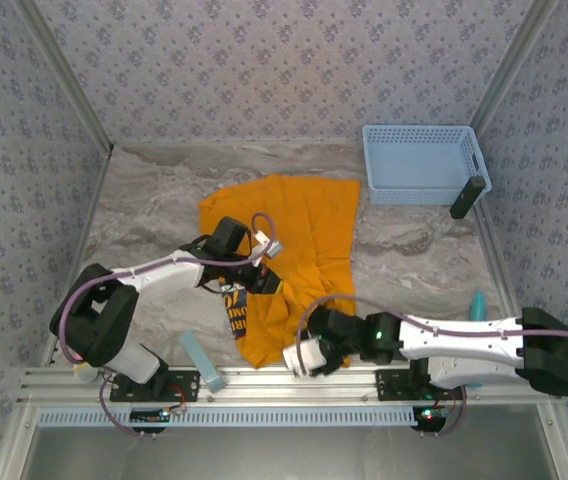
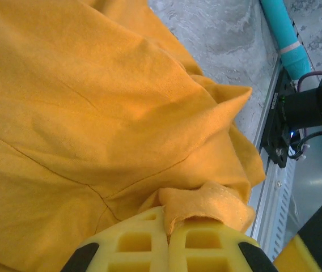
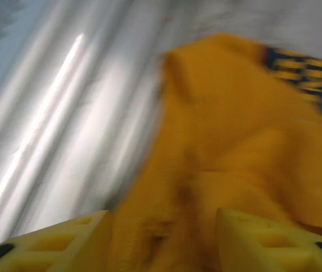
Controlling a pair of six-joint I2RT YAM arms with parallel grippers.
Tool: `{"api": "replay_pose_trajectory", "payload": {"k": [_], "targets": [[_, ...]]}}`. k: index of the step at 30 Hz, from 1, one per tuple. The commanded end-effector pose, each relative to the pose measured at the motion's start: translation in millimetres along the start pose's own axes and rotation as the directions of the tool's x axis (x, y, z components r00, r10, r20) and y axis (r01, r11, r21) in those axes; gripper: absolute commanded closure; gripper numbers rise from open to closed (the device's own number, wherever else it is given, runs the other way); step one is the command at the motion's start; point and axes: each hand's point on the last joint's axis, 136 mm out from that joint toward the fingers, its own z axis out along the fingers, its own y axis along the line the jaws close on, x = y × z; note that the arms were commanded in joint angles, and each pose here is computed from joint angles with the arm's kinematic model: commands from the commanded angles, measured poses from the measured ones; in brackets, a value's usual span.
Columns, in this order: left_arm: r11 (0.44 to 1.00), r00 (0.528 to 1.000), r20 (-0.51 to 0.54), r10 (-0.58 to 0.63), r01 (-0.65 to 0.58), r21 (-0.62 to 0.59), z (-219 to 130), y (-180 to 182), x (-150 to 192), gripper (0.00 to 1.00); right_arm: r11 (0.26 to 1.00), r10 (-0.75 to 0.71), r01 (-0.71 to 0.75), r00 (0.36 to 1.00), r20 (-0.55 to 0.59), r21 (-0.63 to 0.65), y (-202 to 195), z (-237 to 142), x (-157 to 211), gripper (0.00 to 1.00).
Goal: Fold the inside-out t-shirt
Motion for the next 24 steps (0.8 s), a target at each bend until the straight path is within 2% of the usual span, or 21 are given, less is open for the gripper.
{"api": "replay_pose_trajectory", "payload": {"k": [1, 4, 6, 9, 13, 20, 24], "targets": [[0.998, 0.998, -0.021, -0.058, 0.058, 0.019, 7.8, 3.1, 4.6, 0.98, 0.877, 0.408, -0.451, 0.881, 0.240, 0.167, -74.3, -10.5, -33.8, 0.43], [0.997, 0.996, -0.046, -0.071, 0.072, 0.031, 12.0, 4.5, 6.5, 0.98, 0.742, 0.595, -0.657, 0.737, 0.320, 0.134, -92.0, 0.2, -22.5, 0.41], [0.998, 0.997, -0.055, -0.059, 0.061, 0.028, 13.6, 6.0, 7.1, 0.98, 0.698, 0.637, -0.703, 0.696, 0.330, 0.136, -95.7, 6.3, -10.1, 0.41], [0.998, 0.996, -0.067, -0.051, 0.053, 0.027, 13.4, 7.0, 7.2, 0.98, 0.715, 0.635, -0.687, 0.716, 0.291, 0.130, -90.5, 13.9, 3.2, 0.41], [0.998, 0.997, -0.066, -0.050, 0.052, 0.040, 12.1, 4.2, 4.7, 0.98, 0.733, 0.636, -0.676, 0.720, 0.278, 0.074, -83.7, 19.7, 1.6, 0.40], [0.998, 0.997, -0.070, -0.044, 0.048, 0.049, 8.5, -1.1, 3.5, 0.98, 0.802, 0.578, -0.596, 0.789, 0.206, 0.033, -69.3, 35.9, 9.6, 0.40], [0.999, 0.997, -0.063, -0.035, 0.037, 0.040, 4.3, -4.0, 1.9, 0.98, 0.865, 0.500, -0.496, 0.839, 0.216, -0.074, -50.1, 43.9, 2.2, 0.41]]}}
